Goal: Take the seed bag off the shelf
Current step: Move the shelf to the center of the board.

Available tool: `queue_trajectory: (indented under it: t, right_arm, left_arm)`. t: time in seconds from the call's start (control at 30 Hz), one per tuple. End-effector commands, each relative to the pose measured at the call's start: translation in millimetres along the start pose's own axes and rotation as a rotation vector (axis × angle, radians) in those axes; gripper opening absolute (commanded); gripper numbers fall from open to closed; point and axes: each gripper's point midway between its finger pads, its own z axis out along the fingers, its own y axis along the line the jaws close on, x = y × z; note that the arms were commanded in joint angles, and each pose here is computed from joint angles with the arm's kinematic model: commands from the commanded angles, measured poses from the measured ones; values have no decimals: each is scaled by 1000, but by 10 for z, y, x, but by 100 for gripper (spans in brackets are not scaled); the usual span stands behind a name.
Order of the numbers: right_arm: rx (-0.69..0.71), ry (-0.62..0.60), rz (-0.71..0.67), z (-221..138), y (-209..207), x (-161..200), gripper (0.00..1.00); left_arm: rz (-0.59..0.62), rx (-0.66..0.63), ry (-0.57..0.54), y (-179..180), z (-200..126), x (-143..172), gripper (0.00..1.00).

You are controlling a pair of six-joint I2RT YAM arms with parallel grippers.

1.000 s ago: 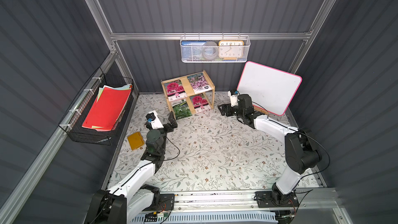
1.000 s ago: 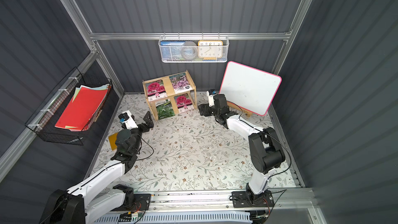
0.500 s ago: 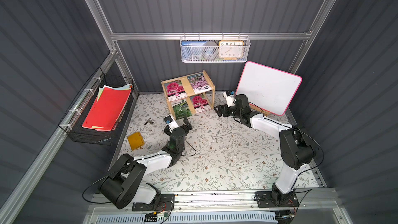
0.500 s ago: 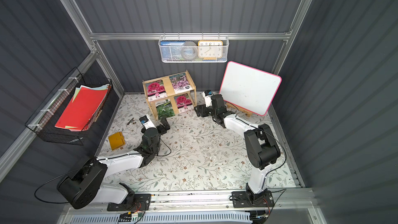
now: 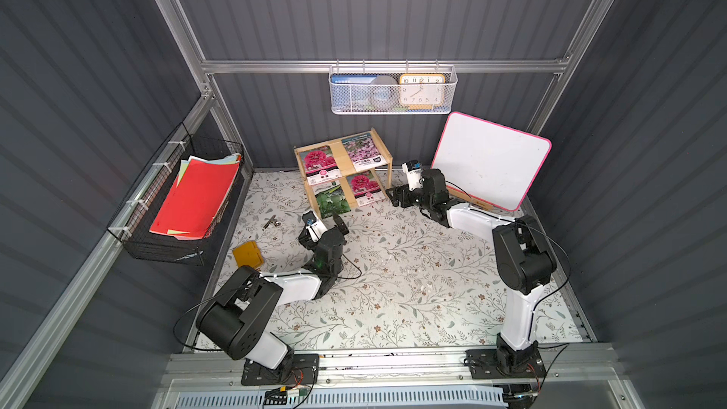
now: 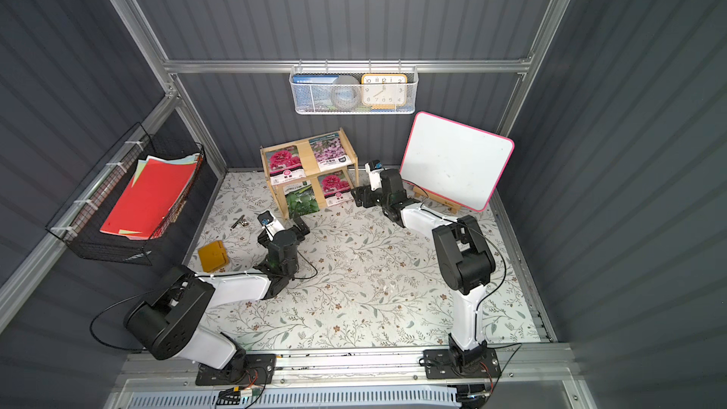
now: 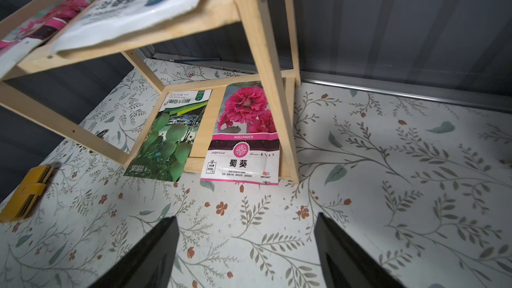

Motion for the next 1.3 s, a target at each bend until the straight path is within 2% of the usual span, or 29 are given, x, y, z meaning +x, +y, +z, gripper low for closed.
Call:
queue_trajectory:
  t: [0.0, 0.2, 0.33, 0.5, 0.73, 0.97, 1.27]
  right_arm:
    - [29, -83, -35, 76, -22, -258, 83]
    - [38, -116, -33, 234, -70, -346, 82]
    - [40, -118, -25, 348, -101, -340, 82]
    - [30, -119, -18, 446, -99, -342, 80]
    - [13, -122, -29, 482, -76, -347, 80]
    - [1, -116, -46, 558, -77, -329, 80]
    - [4, -135, -38, 782, -126, -423, 69]
  left_arm:
    - [57, 38, -36, -123, 49, -134, 100]
    - [51, 117, -41, -180, 69, -273, 100]
    - [95, 179, 7, -372, 94, -338, 100]
    - [147, 55, 127, -345, 300, -211, 100]
    - [15, 9, 100, -178, 248, -178, 100]
    - [-41, -144, 116, 95, 252, -44, 100]
    - [4, -158, 86, 124, 279, -54, 100]
